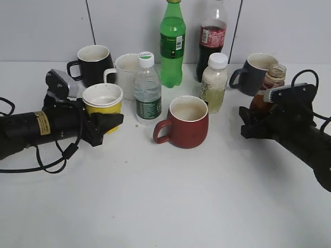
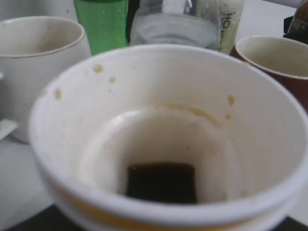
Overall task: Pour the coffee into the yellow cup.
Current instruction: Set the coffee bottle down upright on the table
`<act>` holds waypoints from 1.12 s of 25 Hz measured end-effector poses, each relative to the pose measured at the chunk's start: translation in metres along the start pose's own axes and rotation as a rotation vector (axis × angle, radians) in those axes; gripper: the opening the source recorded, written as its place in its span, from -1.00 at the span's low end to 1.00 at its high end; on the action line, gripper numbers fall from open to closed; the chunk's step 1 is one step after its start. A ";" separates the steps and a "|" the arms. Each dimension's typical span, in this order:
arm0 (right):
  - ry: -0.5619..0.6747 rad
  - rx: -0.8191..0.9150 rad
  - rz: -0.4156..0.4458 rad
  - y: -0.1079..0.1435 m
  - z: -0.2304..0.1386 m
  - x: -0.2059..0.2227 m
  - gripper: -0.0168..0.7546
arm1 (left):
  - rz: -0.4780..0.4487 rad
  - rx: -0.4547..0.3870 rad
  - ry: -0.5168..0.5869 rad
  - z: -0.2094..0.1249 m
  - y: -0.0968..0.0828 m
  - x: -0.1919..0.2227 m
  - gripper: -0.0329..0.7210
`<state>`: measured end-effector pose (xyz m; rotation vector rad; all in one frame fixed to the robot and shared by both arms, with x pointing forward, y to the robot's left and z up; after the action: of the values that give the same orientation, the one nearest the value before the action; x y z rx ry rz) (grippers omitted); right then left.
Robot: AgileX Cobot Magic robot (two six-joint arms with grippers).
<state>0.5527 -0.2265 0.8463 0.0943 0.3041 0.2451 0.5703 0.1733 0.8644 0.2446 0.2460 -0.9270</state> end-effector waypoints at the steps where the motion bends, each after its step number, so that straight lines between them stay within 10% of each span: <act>1: -0.005 0.000 0.001 0.000 0.001 0.001 0.35 | 0.002 0.003 0.004 -0.002 0.000 0.001 0.07; 16: -0.019 0.000 0.002 0.000 0.003 0.003 0.35 | -0.006 0.026 0.033 -0.031 0.009 0.023 0.09; 28: -0.019 0.000 0.001 0.000 0.003 0.003 0.35 | 0.001 0.027 0.096 -0.037 0.010 0.023 0.53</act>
<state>0.5563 -0.2258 0.8488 0.0966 0.2851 0.2455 0.5874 0.1734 0.8229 0.3144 0.3221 -0.9195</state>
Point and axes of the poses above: a point on each arm's last joint axis where the gripper is mounted, x pointing out along that axis toward the gripper, y along the wrist's bending axis when the last joint is at zero, z = x × y, the point moved 1 cm from there along x, pointing out along that axis toward the gripper, and after that the axes turned 11 degrees about x, right-handed, at the moved point
